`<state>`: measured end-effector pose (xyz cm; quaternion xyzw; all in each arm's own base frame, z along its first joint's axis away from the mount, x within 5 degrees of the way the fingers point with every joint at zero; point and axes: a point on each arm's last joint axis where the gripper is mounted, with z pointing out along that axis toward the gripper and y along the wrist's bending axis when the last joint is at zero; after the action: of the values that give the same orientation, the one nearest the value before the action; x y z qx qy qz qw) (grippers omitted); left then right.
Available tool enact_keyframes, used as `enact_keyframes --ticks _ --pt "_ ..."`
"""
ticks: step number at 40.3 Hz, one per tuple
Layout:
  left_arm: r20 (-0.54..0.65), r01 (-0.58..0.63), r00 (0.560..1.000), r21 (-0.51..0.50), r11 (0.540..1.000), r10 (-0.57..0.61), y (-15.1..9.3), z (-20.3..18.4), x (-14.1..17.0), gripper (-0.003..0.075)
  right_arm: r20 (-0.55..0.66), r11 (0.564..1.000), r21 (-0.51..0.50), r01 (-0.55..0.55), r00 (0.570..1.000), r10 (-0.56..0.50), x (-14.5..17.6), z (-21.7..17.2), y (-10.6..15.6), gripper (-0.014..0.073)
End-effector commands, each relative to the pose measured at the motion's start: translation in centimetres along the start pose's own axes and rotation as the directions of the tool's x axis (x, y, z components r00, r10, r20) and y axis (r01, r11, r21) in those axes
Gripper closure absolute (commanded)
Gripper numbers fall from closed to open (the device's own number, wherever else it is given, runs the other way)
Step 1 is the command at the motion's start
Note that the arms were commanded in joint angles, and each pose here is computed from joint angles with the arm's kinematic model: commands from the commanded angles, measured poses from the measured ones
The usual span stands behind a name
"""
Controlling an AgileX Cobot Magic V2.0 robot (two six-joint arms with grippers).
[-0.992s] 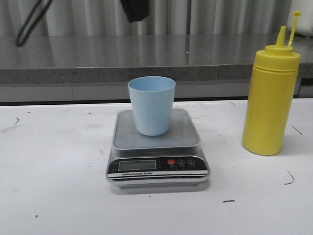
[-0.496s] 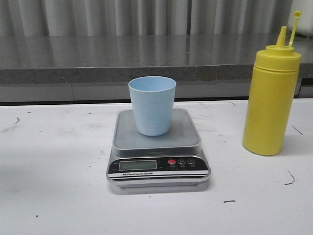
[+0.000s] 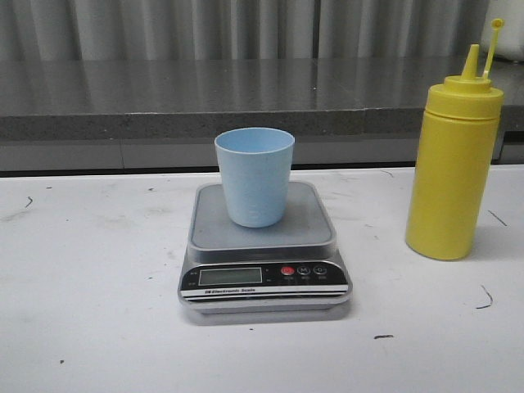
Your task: Pour seasoning into cup on scale with both arms
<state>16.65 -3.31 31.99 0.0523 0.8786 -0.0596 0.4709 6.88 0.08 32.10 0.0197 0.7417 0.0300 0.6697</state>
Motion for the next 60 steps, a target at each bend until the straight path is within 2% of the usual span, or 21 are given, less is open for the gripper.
enact_keyframes --ticks 1,8,14,19,30,35,39,46,54,60 --pt "0.298 0.015 0.954 0.036 0.999 -0.025 0.0 -2.9 -0.3 0.074 0.092 1.0 -0.002 0.013 0.996 -0.012 -1.5 0.0 0.1 -0.0044" --pt "0.474 0.007 0.88 0.056 0.998 -0.032 0.2 -5.6 2.9 0.074 0.089 1.0 -0.002 0.013 0.996 -0.012 -1.5 0.0 0.1 -0.0044" --pt "0.537 0.003 0.843 0.062 0.998 -0.036 0.4 -6.9 5.0 0.074 0.089 1.0 -0.002 0.013 0.996 -0.012 -1.5 0.0 0.1 -0.0044" --pt "0.564 0.002 0.825 0.065 0.998 -0.038 0.5 -7.5 5.5 0.074 0.089 1.0 -0.002 0.013 0.996 -0.012 -1.5 0.0 0.1 -0.0044" --pt "0.566 0.002 0.824 0.065 0.998 -0.038 0.4 -7.5 5.5 0.074 0.081 1.0 -0.004 0.013 0.997 -0.012 -1.6 0.8 0.1 -0.0044" --pt "0.566 0.002 0.824 0.065 0.998 -0.038 0.4 -7.5 5.5 0.074 0.043 1.0 -0.009 0.009 0.999 -0.008 -1.5 3.6 0.2 -0.0044" --pt "0.566 0.002 0.824 0.065 0.998 -0.038 0.4 -7.5 5.5 0.074 0.011 0.999 -0.028 -0.033 0.999 0.034 -1.1 6.6 0.5 -0.0044" --pt "0.566 0.002 0.824 0.065 0.998 -0.038 0.4 -7.5 5.5 0.074 0.044 0.995 -0.085 -0.042 0.998 0.046 -0.5 10.6 1.5 -0.0022" --pt "0.566 0.002 0.824 0.065 0.998 -0.038 0.4 -7.5 5.5 0.074 -0.042 0.989 -0.147 -0.023 0.999 0.017 2.5 14.6 3.0 -0.0011" --pt "0.566 0.002 0.824 0.065 0.998 -0.038 0.4 -7.5 5.5 0.074 -0.083 0.978 -0.208 -0.024 0.997 0.007 6.1 15.6 4.4 -0.0011"
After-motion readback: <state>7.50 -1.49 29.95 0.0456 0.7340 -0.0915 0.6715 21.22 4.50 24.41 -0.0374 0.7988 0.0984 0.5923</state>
